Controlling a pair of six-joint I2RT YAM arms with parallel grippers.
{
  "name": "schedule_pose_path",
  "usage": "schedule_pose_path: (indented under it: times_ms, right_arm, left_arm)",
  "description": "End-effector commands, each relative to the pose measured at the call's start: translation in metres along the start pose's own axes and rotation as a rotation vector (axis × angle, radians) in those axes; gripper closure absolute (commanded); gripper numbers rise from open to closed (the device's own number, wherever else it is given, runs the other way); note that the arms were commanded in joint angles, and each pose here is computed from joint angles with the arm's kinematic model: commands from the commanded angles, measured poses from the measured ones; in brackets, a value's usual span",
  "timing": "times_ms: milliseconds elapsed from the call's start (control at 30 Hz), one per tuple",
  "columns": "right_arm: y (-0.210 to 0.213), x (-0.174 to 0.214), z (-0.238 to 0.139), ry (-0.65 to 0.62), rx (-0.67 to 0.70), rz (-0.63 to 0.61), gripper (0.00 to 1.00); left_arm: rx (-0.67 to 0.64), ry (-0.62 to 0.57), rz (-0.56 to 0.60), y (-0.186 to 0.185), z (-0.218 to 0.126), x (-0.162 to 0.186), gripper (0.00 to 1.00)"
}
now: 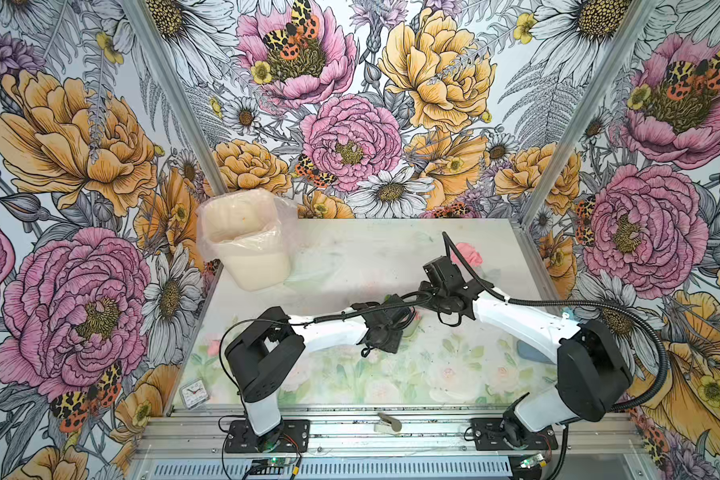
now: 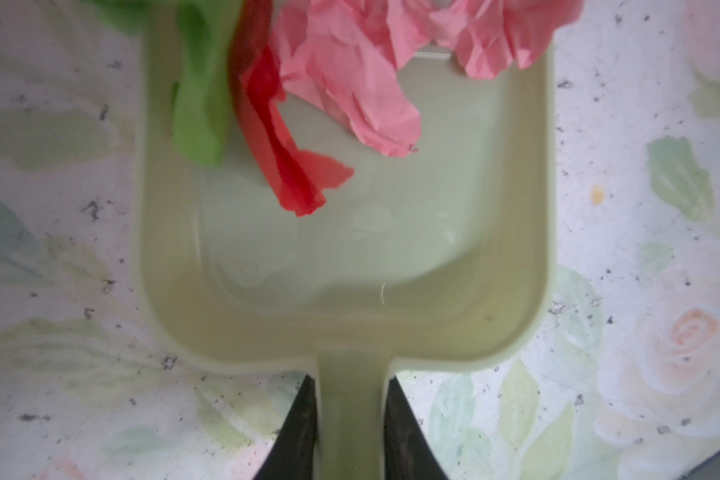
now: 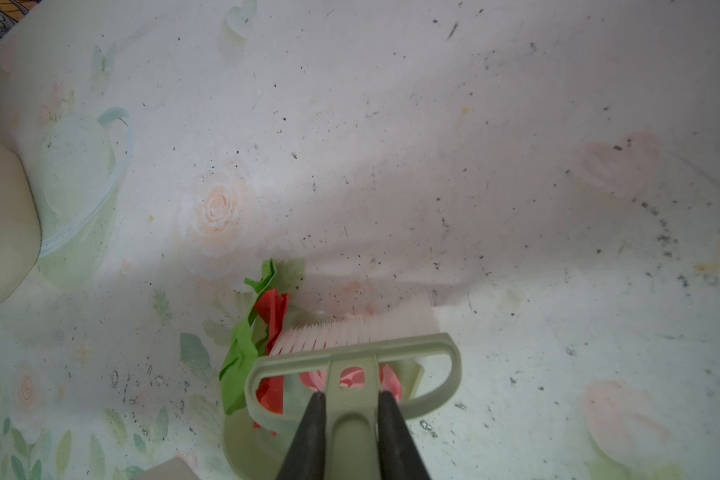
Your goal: Sweep away the paper scraps from the table
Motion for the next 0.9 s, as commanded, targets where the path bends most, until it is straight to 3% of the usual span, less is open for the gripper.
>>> schedule_pose_path:
  times_ms: [0, 267, 567, 700, 867]
  right_arm:
    - [-0.004, -0.005, -0.01, -0.007, -0.022, 0.023, 1.0]
    - [-0.012, -0.036, -0.013, -0.037, -0.043, 0.016, 1.0]
    - [-0.003, -0.081, -0.011, -0.098, -0.06, -0.099, 1.0]
    - [0.013, -0.095, -0.002, -0.115, -0.13, -0.175, 1.0]
    - [0.032, -0.096, 0.025, -0.039, -0.259, -0.24, 1.0]
  left_arm:
    - [0.017, -0.043, -0.012, 0.002, -0.011, -0.005, 1.0]
    - [0.007, -0.022, 0.001, 0.003, -0.005, 0.001, 1.0]
    - [0.017, -0.009, 0.015, 0.002, -0.004, 0.001, 1.0]
    - [0.012, -0.006, 0.009, 0.003, -0.003, 0.001, 1.0]
    - [0.005, -0.003, 0.007, 0.003, -0.001, 0.001, 1.0]
Point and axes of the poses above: each gripper's point midway between its finger pads, its own z axis out along the fingers, its own y axis along the line the jaws close on, x = y × z, the point moved 6 cm from there along -z, back along the fingers, and after that the axes turned 3 degrees about -z, right-handed, at the moved point
